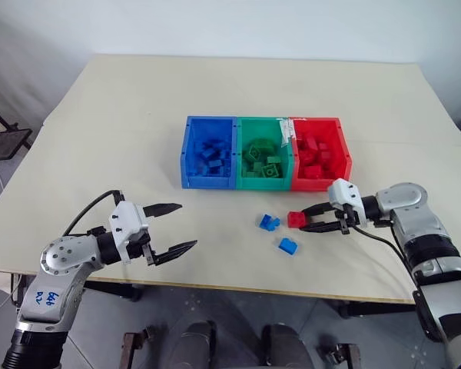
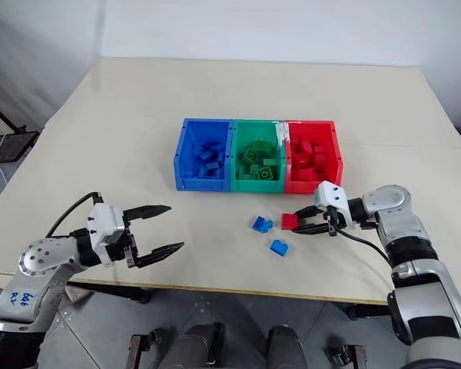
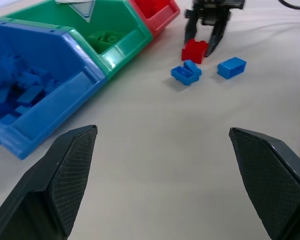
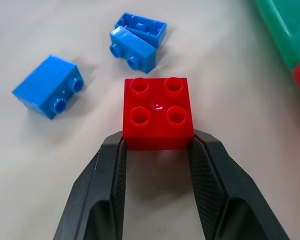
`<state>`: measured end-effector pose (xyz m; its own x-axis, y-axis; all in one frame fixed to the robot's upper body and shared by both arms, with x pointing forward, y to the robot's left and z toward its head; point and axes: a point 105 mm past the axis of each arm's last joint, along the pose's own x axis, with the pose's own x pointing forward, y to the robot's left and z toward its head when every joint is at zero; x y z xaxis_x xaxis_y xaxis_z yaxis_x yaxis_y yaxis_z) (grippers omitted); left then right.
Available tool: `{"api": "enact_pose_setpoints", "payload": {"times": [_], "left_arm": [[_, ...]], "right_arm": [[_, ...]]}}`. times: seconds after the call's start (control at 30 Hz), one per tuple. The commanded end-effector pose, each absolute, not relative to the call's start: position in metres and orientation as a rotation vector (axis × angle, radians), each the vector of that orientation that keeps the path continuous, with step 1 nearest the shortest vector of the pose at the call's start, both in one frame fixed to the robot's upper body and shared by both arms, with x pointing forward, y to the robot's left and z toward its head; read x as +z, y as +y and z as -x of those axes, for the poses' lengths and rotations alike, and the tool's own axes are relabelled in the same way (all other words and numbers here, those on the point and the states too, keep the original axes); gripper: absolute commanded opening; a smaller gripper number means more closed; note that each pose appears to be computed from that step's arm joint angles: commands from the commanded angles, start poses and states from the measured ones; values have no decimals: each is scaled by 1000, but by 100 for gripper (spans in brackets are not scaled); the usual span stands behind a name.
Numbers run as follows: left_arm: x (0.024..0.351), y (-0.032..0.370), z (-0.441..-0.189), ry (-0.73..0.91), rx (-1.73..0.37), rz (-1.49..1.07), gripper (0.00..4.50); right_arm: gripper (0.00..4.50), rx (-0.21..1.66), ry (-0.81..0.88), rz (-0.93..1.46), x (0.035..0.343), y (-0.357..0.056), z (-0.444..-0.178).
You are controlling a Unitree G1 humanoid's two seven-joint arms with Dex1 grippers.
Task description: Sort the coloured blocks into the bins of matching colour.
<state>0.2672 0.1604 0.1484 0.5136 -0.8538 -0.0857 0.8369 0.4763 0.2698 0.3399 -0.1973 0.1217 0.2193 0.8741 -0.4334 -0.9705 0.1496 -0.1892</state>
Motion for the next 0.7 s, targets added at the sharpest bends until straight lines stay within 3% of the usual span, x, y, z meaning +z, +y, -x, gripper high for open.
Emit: {"api": "enact_pose_setpoints", "payload": {"times": [0.03, 0.17, 0.3, 0.47, 0.5, 0.7], "left_arm": [[165, 153, -268, -129, -1030, -257, 450], [170, 146, -274, -147, -1023, -232, 450], [174, 140, -282, -162, -1011, -221, 450], [176, 136, -284, -173, -1017, -219, 450], [176, 136, -284, -174, -1016, -219, 450], [175, 142, -283, -167, -998, -230, 450]], "right_arm": [[139, 1243, 63, 360, 174, -207, -342], [139, 1079, -69, 246, 219, -213, -355], [139, 829, -185, 191, 255, -222, -390], [139, 682, -145, 249, 249, -224, -417], [211, 669, -150, 250, 249, -224, -420], [411, 705, -112, 277, 237, -232, -412]]}}
